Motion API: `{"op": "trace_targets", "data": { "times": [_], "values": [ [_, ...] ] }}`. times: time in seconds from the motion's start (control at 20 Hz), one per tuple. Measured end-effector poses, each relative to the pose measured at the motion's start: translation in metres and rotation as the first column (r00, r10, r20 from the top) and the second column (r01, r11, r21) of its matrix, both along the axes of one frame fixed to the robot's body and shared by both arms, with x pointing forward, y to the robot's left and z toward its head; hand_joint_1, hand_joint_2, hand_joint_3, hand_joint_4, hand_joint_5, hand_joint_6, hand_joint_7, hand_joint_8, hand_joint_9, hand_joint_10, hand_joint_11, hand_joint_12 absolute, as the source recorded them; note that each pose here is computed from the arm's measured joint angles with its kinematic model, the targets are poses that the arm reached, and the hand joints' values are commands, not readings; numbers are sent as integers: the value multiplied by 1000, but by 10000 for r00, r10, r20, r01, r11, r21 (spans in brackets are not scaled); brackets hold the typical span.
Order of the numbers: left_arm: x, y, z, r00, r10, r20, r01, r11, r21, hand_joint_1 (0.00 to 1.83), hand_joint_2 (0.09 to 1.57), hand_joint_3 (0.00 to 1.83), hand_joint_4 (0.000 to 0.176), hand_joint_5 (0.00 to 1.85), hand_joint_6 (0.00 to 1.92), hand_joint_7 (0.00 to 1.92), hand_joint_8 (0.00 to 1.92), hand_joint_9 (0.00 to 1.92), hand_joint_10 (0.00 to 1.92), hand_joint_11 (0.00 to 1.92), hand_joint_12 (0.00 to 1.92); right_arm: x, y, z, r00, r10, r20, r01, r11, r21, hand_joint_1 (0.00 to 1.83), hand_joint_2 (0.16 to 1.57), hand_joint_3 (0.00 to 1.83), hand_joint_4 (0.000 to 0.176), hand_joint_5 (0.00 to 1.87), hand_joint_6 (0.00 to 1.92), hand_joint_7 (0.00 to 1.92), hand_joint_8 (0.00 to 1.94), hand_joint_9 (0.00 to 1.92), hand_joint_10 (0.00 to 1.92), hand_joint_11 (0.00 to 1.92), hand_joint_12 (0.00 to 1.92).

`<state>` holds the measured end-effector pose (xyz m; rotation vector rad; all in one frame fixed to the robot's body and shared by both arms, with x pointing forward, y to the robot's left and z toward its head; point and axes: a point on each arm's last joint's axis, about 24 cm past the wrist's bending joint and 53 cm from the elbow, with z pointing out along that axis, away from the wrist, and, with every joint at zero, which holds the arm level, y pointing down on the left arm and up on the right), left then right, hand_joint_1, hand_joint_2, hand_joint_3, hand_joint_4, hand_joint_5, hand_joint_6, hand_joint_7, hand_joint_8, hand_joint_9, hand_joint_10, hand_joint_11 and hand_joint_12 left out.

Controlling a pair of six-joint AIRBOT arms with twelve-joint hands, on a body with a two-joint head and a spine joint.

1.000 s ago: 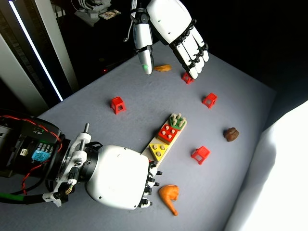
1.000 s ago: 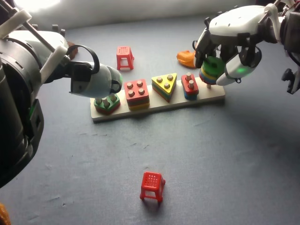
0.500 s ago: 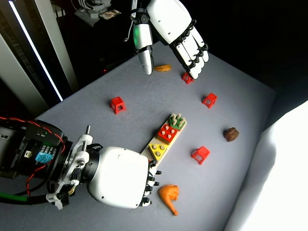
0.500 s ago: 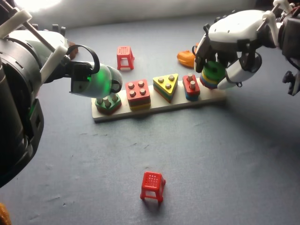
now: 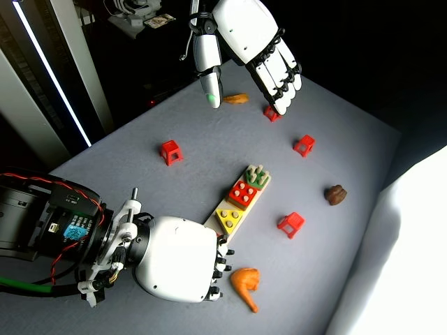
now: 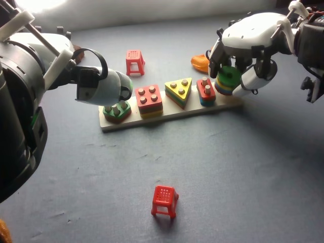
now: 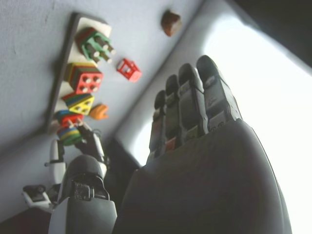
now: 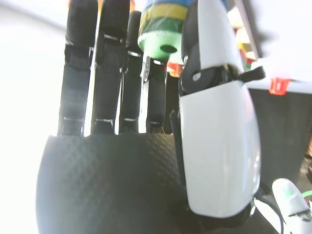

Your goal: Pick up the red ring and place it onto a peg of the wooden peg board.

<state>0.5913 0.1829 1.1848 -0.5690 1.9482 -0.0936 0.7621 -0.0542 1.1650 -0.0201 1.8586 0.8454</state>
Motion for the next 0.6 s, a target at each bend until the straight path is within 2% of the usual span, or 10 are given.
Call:
{"op": "trace_targets", "data": {
  "times": [0.05, 0.1, 0.25, 0.5, 0.55, 0.6],
  "values": [
    [0, 0, 0, 10000, 0, 0, 0, 10000, 0, 0, 1140, 2, 0, 116, 9, 195, 10, 174, 11, 0, 255, 0, 0, 0, 10000, -19, 27, 19, 10000, 9, 1032, 1116, 1, 0, 697, 78, 797, 52, 811, 2, 398, 1031],
    [0, 0, 0, 10000, 0, 0, 0, 10000, 0, 0, 1132, 0, 0, 110, 3, 186, 3, 166, 5, 0, 241, 0, 0, 0, 10000, -10, 35, 10, 10000, 8, 1019, 1074, 0, 0, 663, 26, 764, 14, 767, 0, 348, 1042],
    [0, 0, 0, 10000, -2, 1, 2, 10000, -5, 0, 1135, 0, 0, 106, 2, 186, 3, 168, 3, 0, 259, 0, 4, 1, 10000, 22, 93, -23, 10000, 56, 991, 1055, 0, 0, 600, 0, 664, 0, 644, 0, 203, 1078],
    [0, 0, 0, 10000, 0, 0, 0, 10000, 0, 0, 1133, 0, 0, 122, 2, 218, 5, 195, 6, 0, 289, 0, 6, 2, 9999, 29, 132, -30, 10000, 84, 861, 1034, 0, 0, 543, 0, 583, 0, 560, 0, 126, 1095],
    [0, 0, 0, 10000, 0, 0, 0, 10000, 0, 0, 1130, 0, 0, 98, 2, 186, 5, 165, 5, 0, 213, 0, 6, 2, 9999, 29, 132, -30, 10000, 84, 839, 1022, 0, 0, 548, 5, 589, 5, 566, 5, 123, 1098],
    [0, 0, 0, 10000, 0, 0, 0, 10000, 0, 0, 1131, 0, 0, 101, 3, 189, 6, 172, 7, 0, 229, 0, 6, 2, 9999, 29, 135, -30, 10000, 86, 819, 1010, 0, 0, 545, 2, 588, 2, 563, 3, 127, 1076]
  ]
}}
